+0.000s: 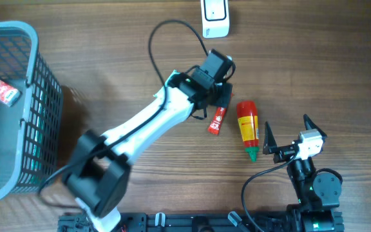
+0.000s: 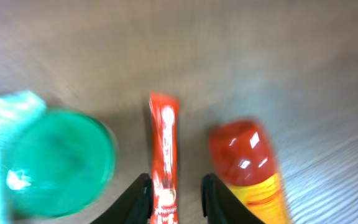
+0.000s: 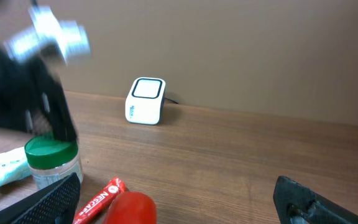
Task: Scan the item barcode
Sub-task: 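Carry the Nescafe sachet out and drop it beside the sauce bottle, then reach the left gripper into the basket and grasp a small red packet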
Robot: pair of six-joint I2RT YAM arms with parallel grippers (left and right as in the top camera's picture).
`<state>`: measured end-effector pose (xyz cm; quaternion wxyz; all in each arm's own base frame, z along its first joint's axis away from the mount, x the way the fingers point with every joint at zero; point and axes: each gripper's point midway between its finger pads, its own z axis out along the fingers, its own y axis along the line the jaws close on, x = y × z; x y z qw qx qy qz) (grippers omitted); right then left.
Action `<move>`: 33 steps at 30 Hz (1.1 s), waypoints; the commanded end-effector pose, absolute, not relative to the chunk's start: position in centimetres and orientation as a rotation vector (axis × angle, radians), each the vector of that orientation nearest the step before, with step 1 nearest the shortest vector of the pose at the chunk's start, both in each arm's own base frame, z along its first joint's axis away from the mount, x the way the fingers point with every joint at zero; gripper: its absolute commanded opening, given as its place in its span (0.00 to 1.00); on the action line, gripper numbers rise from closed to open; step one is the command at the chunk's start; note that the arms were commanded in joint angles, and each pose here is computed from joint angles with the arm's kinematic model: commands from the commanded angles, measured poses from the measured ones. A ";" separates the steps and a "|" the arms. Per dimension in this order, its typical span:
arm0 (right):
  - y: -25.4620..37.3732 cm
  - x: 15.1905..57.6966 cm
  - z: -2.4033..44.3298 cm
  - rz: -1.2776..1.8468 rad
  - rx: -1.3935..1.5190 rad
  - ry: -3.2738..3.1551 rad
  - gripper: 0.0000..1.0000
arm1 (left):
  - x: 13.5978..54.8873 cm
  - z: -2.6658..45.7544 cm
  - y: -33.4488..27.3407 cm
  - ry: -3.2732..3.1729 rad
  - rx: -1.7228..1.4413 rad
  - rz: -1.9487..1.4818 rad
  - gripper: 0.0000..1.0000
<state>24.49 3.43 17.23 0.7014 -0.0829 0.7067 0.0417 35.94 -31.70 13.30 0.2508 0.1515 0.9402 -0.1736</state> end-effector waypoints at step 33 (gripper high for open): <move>3.2 24.5 17.4 0.068 -0.187 1.564 1.00 | 30.1 24.3 27.5 1.791 -1.661 0.160 0.80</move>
